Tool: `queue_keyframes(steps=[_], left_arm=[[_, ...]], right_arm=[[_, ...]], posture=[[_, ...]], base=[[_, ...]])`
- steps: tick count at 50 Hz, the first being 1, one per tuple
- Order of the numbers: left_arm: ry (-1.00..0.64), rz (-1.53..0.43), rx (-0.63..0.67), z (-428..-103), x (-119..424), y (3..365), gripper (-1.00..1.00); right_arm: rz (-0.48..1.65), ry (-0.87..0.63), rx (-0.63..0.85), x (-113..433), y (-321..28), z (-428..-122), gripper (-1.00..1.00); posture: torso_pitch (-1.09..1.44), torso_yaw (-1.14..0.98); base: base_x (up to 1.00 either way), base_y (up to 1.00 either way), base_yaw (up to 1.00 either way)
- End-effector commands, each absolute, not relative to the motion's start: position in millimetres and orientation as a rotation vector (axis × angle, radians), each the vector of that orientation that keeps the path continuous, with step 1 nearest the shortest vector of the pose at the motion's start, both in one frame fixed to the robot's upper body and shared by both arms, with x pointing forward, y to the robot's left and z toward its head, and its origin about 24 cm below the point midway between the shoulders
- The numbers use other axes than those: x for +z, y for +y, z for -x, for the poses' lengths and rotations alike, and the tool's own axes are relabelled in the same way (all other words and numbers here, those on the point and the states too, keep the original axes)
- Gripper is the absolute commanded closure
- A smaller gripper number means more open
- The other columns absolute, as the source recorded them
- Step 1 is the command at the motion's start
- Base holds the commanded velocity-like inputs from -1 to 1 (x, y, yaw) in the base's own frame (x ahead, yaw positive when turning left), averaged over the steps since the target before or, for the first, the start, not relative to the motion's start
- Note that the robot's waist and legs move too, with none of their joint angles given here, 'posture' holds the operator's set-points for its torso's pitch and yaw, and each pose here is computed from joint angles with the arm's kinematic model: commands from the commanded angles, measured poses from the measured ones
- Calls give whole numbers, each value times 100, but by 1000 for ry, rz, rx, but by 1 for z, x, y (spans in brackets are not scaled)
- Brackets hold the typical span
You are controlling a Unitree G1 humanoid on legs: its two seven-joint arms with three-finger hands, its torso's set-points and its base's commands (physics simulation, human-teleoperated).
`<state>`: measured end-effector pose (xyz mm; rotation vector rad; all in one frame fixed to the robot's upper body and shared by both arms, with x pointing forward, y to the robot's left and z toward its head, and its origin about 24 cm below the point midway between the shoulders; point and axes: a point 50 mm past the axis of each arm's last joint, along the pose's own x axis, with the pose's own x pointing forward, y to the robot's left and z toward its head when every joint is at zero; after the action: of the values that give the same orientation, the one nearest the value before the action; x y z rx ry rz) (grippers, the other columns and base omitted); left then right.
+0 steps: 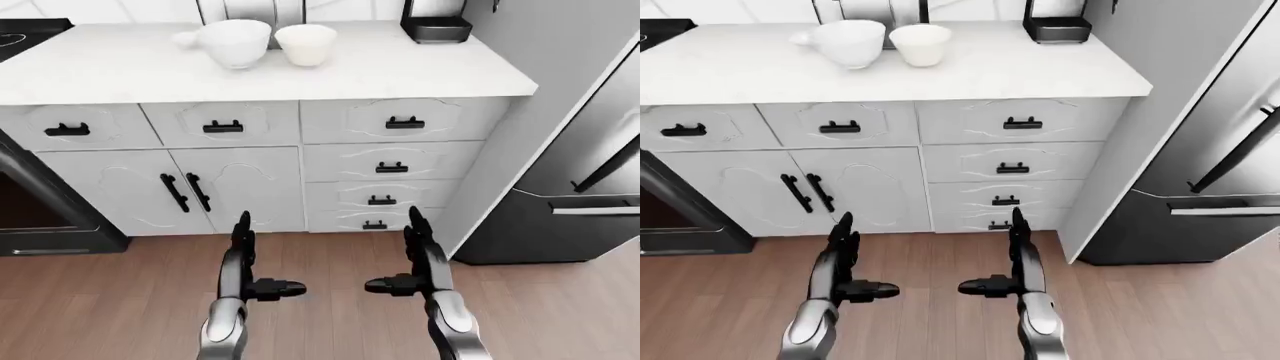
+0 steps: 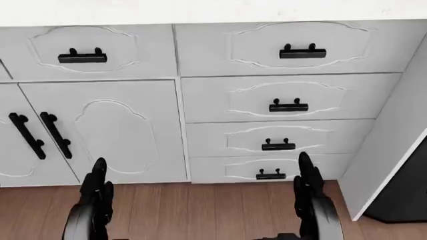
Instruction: Stack the bowls from largest to smallest.
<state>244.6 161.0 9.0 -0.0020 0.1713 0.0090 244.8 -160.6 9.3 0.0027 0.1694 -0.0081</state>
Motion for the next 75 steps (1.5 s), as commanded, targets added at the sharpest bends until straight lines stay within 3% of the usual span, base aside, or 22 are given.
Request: queue_keyframes(steps=[1, 12, 29, 43, 75], left_arm=[[-4, -8, 4, -261, 45, 163, -100], [-16, -37, -4, -268, 62, 162, -100], [-147, -60, 2, -271, 184, 171, -100], [-164, -75, -25, -282, 200, 168, -100], [-181, -59, -25, -277, 205, 170, -100]], right_arm=[[-2, 4, 0, 42, -161, -257, -100], [-6, -27, -16, 58, -163, -262, -100], [16, -196, 24, 155, -155, -269, -100], [-5, -251, 60, 178, -152, -275, -100], [8, -253, 82, 174, -144, -277, -100]], posture=[[0, 0], [0, 0], [0, 0], [0, 0], [0, 0]], base=[[0, 0, 0], [0, 0, 0], [0, 1, 0], [6, 24, 0], [22, 36, 0]])
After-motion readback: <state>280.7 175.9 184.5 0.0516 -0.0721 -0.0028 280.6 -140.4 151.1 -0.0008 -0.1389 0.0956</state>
